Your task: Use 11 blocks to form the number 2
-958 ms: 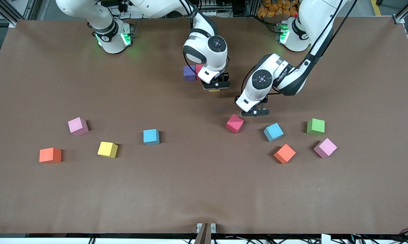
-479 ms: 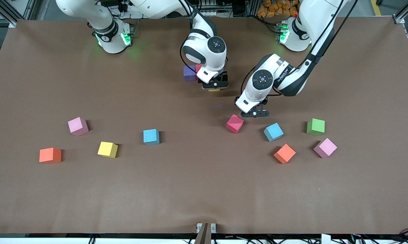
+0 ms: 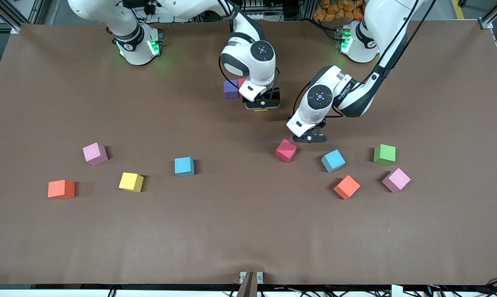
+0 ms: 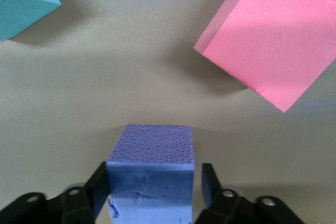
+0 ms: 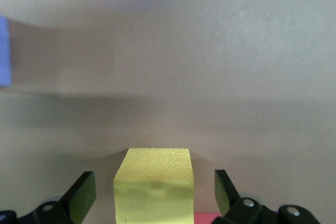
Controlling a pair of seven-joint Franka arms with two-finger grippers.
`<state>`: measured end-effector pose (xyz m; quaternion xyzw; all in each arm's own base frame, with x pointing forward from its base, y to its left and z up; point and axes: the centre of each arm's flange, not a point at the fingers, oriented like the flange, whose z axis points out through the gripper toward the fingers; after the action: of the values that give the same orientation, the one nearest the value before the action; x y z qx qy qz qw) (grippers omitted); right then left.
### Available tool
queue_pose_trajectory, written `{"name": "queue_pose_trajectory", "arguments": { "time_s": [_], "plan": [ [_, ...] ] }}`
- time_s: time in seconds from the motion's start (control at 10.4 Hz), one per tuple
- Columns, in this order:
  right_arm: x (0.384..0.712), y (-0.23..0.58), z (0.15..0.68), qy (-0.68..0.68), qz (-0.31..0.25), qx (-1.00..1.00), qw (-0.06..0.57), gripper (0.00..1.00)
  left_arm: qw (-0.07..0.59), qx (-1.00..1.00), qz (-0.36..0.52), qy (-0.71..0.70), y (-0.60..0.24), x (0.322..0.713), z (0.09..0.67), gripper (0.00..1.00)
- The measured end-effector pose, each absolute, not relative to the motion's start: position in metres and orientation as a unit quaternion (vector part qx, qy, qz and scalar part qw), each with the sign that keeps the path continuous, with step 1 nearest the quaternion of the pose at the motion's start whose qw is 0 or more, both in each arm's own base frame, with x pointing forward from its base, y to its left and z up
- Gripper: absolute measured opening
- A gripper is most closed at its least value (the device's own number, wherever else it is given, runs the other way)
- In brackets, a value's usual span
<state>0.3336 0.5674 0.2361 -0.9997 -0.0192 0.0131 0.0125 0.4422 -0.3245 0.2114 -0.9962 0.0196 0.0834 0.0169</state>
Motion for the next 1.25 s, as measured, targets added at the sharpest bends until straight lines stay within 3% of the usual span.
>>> {"name": "queue_pose_trajectory", "arguments": {
  "time_s": [0.29, 0.86, 1.25],
  "plan": [
    [0.36, 0.555, 0.267, 0.0, 0.001, -1.0, 0.022, 1.0, 0.017, -0.996, 0.085, 0.029, -0.323, 0.442, 0.21, 0.7],
    [0.508, 0.42, 0.278, 0.004, 0.002, -1.0, 0.007, 1.0, 0.011, -0.997, 0.076, 0.027, -0.331, 0.448, 0.217, 0.54],
    [0.576, 0.321, 0.264, -0.02, 0.01, -1.0, 0.004, 1.0, -0.01, -0.997, 0.069, 0.014, -0.373, 0.451, 0.249, 0.53]
  ]
}}
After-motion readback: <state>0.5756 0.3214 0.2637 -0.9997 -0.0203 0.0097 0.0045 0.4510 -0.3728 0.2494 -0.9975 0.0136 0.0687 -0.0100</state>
